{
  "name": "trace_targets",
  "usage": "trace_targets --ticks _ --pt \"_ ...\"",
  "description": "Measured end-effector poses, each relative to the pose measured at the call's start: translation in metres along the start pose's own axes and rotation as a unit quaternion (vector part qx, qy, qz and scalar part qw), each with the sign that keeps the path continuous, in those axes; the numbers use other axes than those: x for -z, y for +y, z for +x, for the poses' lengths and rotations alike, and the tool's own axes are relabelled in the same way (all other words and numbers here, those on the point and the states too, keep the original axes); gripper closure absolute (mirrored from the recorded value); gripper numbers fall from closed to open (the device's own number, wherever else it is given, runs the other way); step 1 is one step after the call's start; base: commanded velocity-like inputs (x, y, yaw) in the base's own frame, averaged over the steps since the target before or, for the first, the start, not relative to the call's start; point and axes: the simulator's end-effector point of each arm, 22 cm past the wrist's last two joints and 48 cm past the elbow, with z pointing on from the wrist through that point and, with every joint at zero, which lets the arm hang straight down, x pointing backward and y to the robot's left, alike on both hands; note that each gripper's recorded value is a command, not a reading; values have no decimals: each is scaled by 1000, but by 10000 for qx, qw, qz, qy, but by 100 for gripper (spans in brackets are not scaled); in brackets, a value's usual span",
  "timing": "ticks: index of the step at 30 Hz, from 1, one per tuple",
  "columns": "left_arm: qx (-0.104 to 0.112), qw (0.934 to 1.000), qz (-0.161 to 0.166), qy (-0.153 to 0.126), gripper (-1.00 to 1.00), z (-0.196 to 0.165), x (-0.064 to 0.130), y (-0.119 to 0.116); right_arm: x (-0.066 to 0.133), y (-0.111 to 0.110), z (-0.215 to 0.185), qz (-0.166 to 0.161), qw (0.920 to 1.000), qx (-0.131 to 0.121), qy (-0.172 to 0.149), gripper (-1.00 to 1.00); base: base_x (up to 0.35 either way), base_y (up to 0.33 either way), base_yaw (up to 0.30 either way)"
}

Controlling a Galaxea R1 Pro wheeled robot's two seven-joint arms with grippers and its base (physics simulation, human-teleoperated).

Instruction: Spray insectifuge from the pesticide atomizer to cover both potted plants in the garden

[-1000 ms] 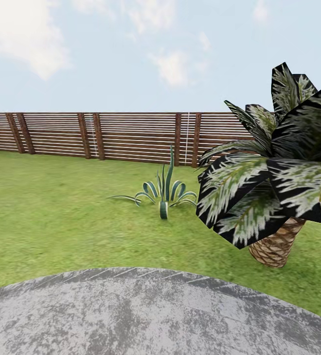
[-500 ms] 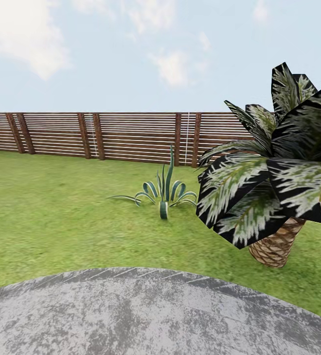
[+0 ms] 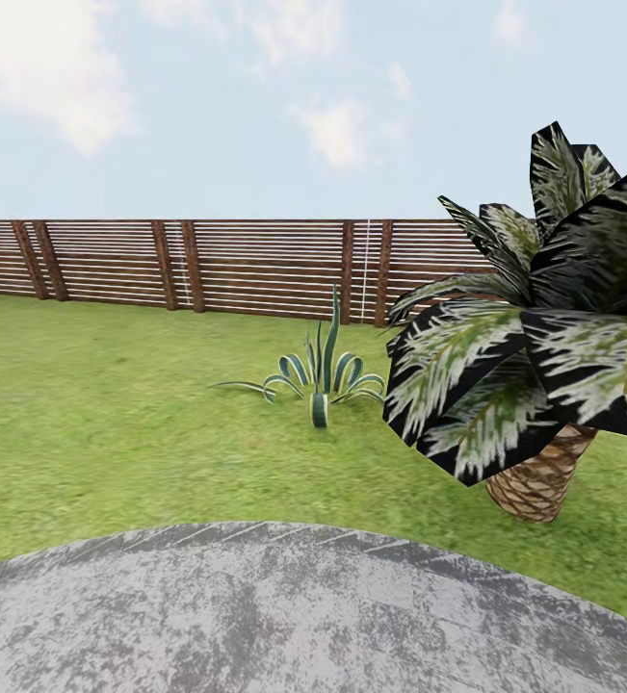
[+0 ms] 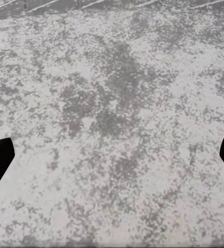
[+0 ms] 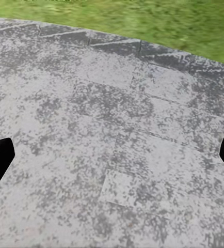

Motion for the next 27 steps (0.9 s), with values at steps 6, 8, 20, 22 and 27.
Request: trace_targets --ticks 6,8,20,22,27 --pt "124 9996 -264 33 -100 5 2 27 0 -2 0 41 10000 -2 0 -100 0 0 121" --pt "225 9991 -356 36 -100 6 3 34 0 -2 1 44 10000 -3 5 -100 0 0 216" --pt "291 9987 -417 90 -100 10 3 38 1 4 8 13 10000 -30 81 -100 0 0 234" --pt "271 9988 -398 104 -100 11 3 37 1 4 9 12 10000 -30 89 -100 0 0 246" --pt "246 9989 -366 124 -100 13 3 34 1 3 9 25 9999 -41 98 -100 0 0 259"
